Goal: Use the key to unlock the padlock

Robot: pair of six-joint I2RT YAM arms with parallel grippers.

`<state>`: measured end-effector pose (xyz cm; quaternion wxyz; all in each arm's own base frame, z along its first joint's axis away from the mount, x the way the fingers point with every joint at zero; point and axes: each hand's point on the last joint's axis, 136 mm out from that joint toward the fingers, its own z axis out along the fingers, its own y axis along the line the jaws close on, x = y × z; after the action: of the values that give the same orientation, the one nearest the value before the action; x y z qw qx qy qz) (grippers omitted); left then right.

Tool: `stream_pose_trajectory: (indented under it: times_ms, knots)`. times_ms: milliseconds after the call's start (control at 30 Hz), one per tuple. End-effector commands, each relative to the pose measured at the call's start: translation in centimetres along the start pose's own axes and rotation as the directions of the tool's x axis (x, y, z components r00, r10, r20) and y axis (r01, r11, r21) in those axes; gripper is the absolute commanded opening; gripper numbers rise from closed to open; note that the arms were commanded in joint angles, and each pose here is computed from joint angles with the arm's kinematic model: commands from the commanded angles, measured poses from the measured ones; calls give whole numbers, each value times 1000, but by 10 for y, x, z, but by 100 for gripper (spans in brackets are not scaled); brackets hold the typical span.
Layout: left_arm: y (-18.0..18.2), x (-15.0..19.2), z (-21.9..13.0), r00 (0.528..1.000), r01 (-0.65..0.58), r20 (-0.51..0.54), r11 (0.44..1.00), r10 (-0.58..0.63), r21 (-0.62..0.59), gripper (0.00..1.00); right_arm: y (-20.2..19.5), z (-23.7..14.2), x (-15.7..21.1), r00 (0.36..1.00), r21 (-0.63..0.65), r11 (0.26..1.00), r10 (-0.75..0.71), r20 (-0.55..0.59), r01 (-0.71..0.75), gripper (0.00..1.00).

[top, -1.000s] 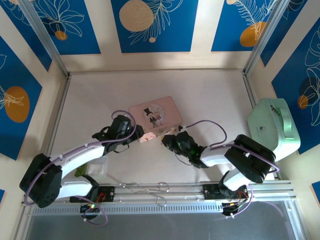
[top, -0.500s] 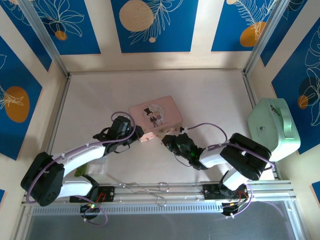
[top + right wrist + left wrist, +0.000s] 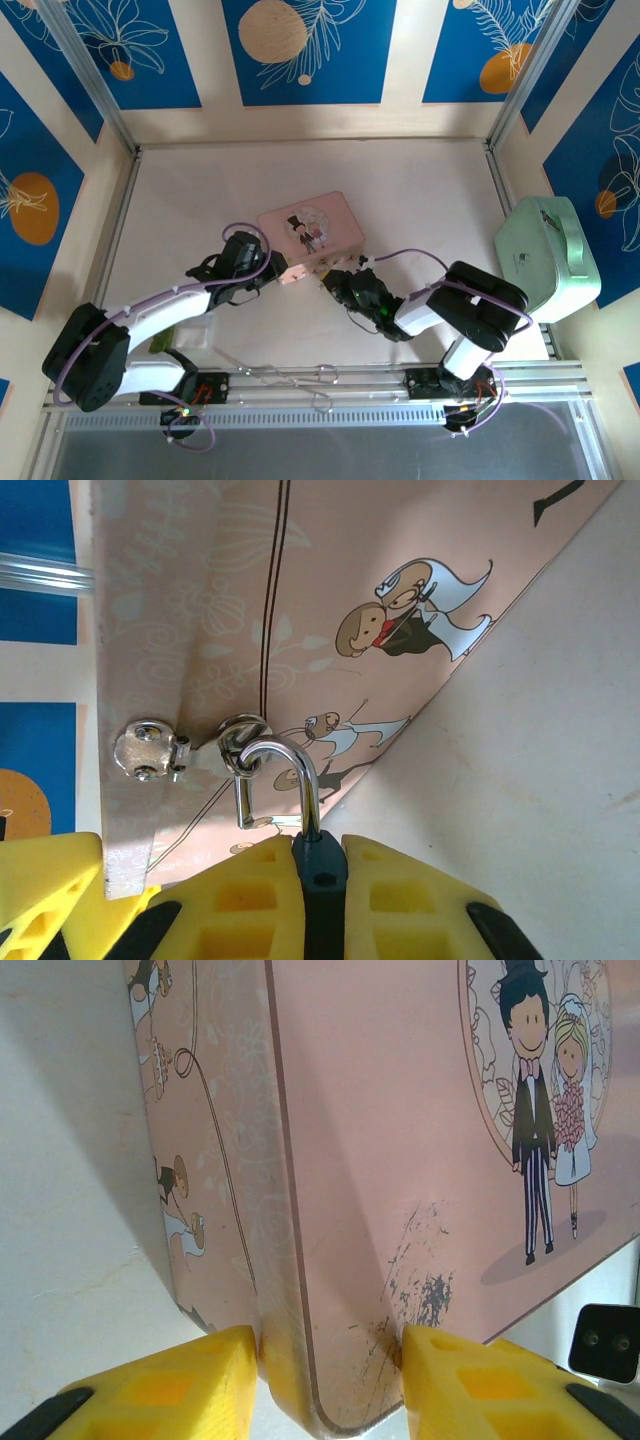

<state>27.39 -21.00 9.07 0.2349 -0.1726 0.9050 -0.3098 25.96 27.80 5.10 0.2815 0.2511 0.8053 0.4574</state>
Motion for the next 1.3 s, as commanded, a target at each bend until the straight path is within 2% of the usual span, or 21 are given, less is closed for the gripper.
stream_pose_trajectory:
  times_ms: [0, 500, 667, 800, 967, 1267]
  knots:
    - [27, 7, 3, 999, 5, -39, 995, -9, -101, 41, -10, 0, -11, 998, 25, 1000, -19, 59, 18, 6]
    - [32, 8, 4, 999, 3, -53, 994, -9, -113, 37, -16, 0, -15, 998, 35, 999, -33, 49, 32, 17]
    - [34, 8, 4, 998, -2, -56, 993, -4, -116, 35, -19, -1, -16, 998, 48, 998, -31, 47, 28, 10]
    - [34, 7, 3, 998, -4, -56, 993, -3, -116, 33, -16, -2, -17, 998, 38, 999, -37, 49, 35, 0]
    - [34, 8, 4, 998, -15, -62, 993, 7, -119, 30, -10, -1, -19, 998, 3, 1000, -18, 67, 18, 0]
    - [37, 10, 5, 998, -22, -68, 992, 13, -127, 25, -7, -5, -31, 983, -37, 997, 67, 171, -62, 0]
